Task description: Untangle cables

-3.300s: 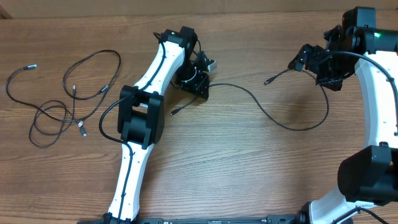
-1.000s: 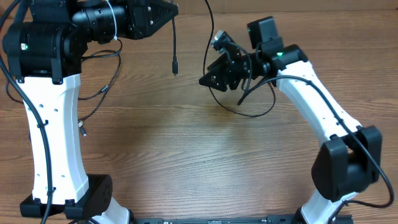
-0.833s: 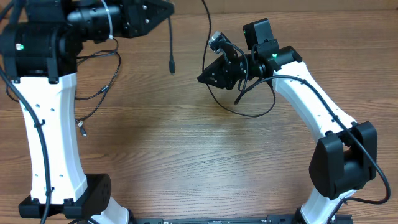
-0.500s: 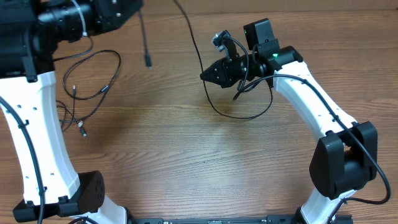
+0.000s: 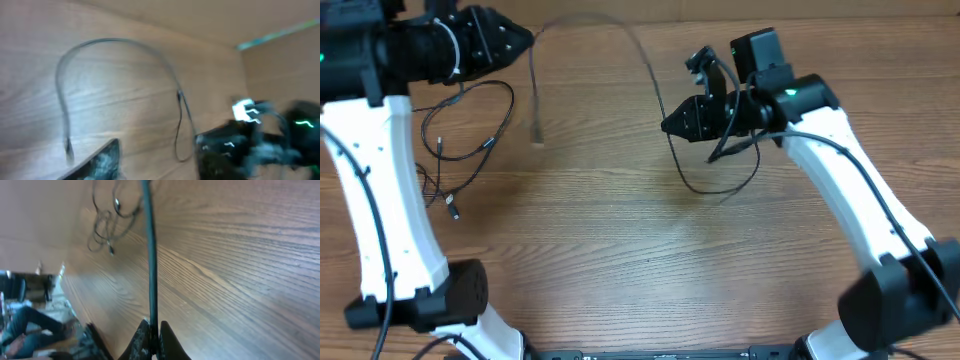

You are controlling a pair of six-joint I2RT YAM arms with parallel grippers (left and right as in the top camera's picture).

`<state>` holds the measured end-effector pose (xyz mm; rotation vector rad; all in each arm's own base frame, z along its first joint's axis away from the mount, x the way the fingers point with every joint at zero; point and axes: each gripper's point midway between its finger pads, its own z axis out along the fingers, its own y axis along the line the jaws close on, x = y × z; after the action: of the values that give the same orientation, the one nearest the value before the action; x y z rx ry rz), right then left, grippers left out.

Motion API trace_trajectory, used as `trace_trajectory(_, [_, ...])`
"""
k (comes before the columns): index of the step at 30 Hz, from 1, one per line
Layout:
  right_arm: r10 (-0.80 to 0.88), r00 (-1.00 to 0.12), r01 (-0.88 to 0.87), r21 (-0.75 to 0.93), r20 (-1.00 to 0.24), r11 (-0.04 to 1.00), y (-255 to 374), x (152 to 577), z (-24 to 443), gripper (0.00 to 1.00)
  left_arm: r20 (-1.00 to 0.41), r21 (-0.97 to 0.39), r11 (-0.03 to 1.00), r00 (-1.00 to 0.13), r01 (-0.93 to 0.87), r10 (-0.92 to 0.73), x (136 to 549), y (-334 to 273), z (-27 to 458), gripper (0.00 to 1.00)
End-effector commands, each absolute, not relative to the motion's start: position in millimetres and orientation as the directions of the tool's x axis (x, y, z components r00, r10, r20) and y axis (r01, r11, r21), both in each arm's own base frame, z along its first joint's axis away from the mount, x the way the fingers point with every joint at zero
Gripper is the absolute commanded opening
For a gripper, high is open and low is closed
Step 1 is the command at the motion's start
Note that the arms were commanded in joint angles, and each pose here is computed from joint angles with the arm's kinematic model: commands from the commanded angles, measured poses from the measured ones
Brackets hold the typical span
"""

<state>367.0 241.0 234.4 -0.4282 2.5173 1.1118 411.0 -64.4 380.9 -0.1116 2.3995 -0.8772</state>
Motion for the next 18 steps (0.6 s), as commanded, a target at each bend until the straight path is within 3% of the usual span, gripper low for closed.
trace_trajectory(1, [-0.050,-0.890,-0.370,0.655,-0.453,0.659,242,361,271,0.04,-0.459,-0.586,0.796,-0.872,0.152,-0.171,419,-78,352,0.55])
trace_trajectory(9, [-0.007,-0.904,-0.307,0.640,-0.427,0.705,251,358,268,0.04,-0.411,-0.634,0.708,-0.911,0.313,0.035,404,-143,330,0.55])
trace_trajectory(18, [0.113,-0.923,-0.128,0.569,-0.368,0.812,196,374,249,0.06,-0.279,-0.587,0.742,-0.941,0.324,0.190,386,-185,282,0.52])
